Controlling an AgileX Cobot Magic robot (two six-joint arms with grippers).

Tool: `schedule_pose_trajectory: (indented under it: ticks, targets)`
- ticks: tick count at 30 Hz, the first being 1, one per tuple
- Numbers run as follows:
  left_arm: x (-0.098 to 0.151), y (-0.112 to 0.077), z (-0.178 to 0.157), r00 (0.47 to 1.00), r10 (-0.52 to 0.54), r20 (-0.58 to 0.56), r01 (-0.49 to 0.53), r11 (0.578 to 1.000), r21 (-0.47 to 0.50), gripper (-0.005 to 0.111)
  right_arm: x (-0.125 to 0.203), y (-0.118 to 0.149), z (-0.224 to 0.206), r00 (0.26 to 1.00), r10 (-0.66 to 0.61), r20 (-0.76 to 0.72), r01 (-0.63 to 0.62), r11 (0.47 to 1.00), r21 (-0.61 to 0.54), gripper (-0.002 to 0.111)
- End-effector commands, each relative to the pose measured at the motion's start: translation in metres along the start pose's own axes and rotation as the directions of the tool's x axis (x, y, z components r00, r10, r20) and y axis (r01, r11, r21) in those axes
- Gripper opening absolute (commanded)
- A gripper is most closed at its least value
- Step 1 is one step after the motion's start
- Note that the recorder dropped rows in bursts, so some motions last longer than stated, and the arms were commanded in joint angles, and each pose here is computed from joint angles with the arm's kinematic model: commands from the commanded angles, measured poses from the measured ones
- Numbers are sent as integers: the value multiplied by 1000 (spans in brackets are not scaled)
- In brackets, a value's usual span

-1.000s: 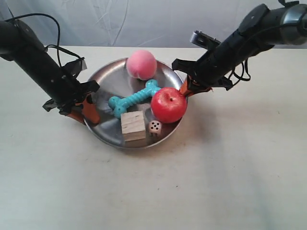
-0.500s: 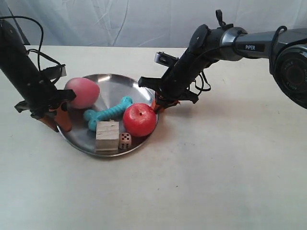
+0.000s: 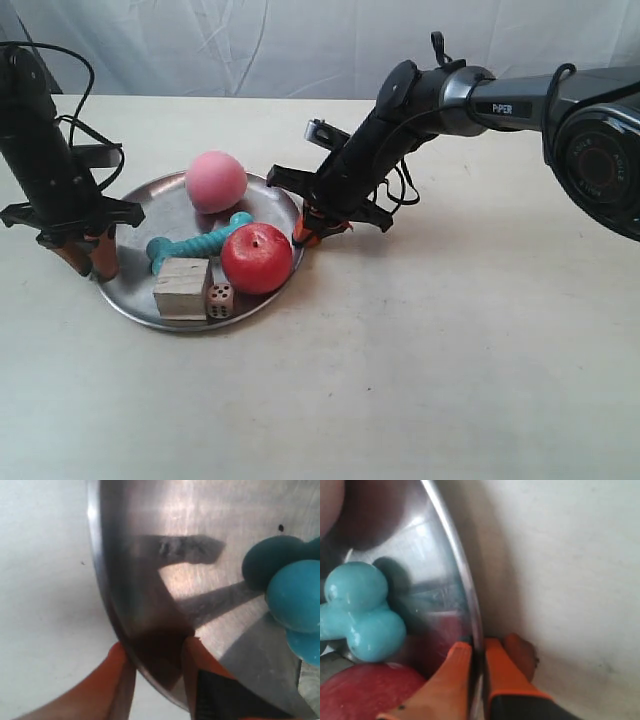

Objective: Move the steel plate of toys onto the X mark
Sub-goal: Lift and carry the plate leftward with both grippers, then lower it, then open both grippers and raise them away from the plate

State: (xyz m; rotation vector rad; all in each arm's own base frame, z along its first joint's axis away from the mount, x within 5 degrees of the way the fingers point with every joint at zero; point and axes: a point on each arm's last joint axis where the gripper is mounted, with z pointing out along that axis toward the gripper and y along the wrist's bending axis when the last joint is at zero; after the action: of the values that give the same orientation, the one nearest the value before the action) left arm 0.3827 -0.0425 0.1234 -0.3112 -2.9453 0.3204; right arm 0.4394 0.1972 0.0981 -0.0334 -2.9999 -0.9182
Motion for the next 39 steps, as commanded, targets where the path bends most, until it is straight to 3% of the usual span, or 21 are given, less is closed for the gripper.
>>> schedule_pose_trajectory:
  ticks: [1,5,11,14,25,27,33,39]
  targets:
    - [-7,-23,-3,998,-12,64,4,993,120,40,3,9,6,1000,20,-8,-21,999,-41,-1]
    - [-7,-22,-3,998,-12,69,4,993,117,45,3,8,6,1000,17,-11,-17,999,-34,2]
    - [-7,-23,-6,999,-6,53,-1,993,122,45,4,5,4,1000,-17,-16,17,1000,12,33]
    - [-8,-24,-9,999,0,49,-6,992,125,45,5,5,0,999,-43,-19,44,998,43,40]
    - [-8,-21,-11,999,13,48,-17,996,89,45,3,9,-17,997,-79,18,76,991,112,41]
    - [-7,-20,-11,999,21,36,-24,997,76,48,4,9,-17,997,-78,13,76,991,112,41]
    - [-6,-13,-12,999,-17,30,15,997,72,70,4,8,-17,997,-79,11,77,991,113,41]
    - [-4,0,-14,998,-65,23,64,997,31,68,3,1,-20,997,-79,15,74,976,204,43]
